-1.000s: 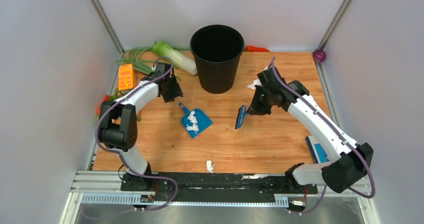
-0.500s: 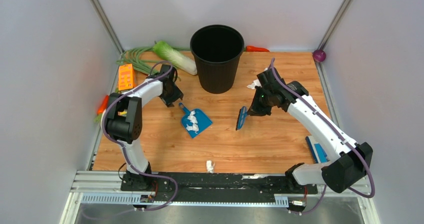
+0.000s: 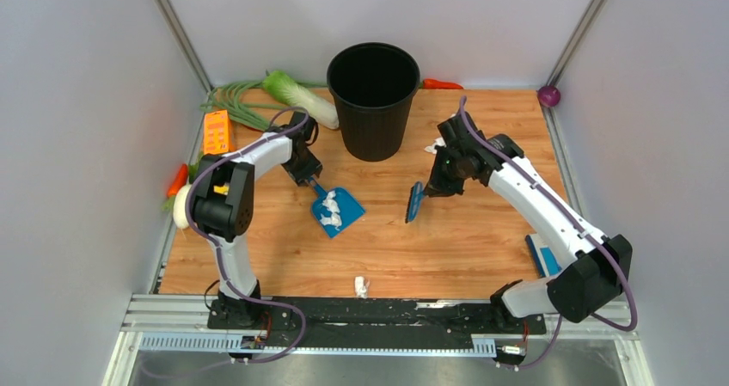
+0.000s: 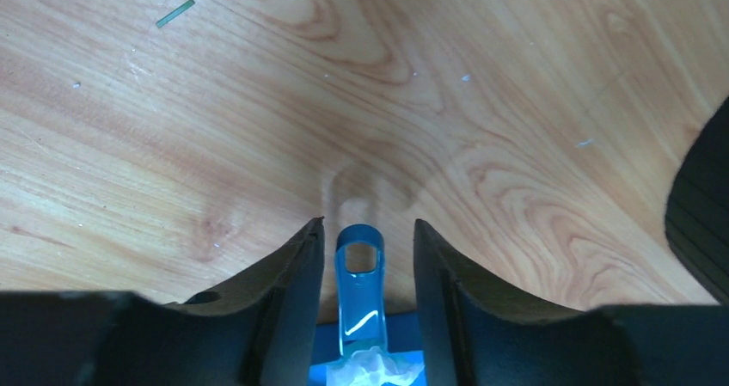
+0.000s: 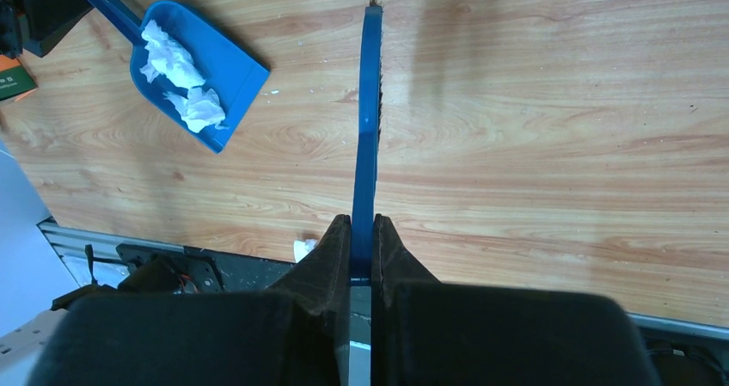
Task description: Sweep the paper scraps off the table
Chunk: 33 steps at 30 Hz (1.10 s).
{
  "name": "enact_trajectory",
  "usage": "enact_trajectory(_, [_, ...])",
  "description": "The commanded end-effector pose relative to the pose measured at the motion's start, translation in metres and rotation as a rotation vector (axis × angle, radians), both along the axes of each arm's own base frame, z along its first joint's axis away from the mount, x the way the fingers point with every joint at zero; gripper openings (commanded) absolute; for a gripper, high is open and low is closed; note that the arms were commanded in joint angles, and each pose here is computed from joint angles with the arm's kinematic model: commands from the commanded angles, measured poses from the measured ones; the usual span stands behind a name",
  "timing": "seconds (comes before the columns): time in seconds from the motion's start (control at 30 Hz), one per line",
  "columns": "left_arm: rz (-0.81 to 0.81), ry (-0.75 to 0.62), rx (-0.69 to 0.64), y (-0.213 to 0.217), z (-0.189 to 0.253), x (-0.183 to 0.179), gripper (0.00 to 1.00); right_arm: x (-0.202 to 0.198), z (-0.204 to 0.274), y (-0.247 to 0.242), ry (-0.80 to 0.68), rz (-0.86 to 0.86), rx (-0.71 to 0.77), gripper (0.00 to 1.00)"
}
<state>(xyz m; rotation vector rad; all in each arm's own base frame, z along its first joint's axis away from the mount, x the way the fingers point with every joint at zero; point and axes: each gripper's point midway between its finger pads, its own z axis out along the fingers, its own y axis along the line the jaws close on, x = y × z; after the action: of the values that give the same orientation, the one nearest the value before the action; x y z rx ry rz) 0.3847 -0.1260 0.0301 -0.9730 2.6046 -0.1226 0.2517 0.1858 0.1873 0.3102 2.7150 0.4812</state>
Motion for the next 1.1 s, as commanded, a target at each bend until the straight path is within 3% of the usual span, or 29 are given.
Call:
enact_trajectory(0.0, [0.026, 0.007, 0.004, -0.001, 0.001, 0.000, 0.47, 0.006, 0.013, -0.002, -0.031, 0.015, 0.011, 0.00])
enact_trajectory(0.2, [0.009, 0.019, -0.020, -0.012, -0.008, -0.002, 0.34, 0.008, 0.011, -0.002, -0.025, 0.029, 0.009, 0.00])
enact_trajectory(0.57, [0.008, -0.018, 0.014, -0.006, 0.009, 0.002, 0.01, 0.009, 0.014, -0.008, -0.035, 0.020, 0.014, 0.00])
enact_trajectory(1.07, [0.068, -0.087, -0.009, 0.025, 0.061, 0.016, 0.00, 0.006, 0.015, -0.012, -0.038, 0.004, 0.020, 0.00])
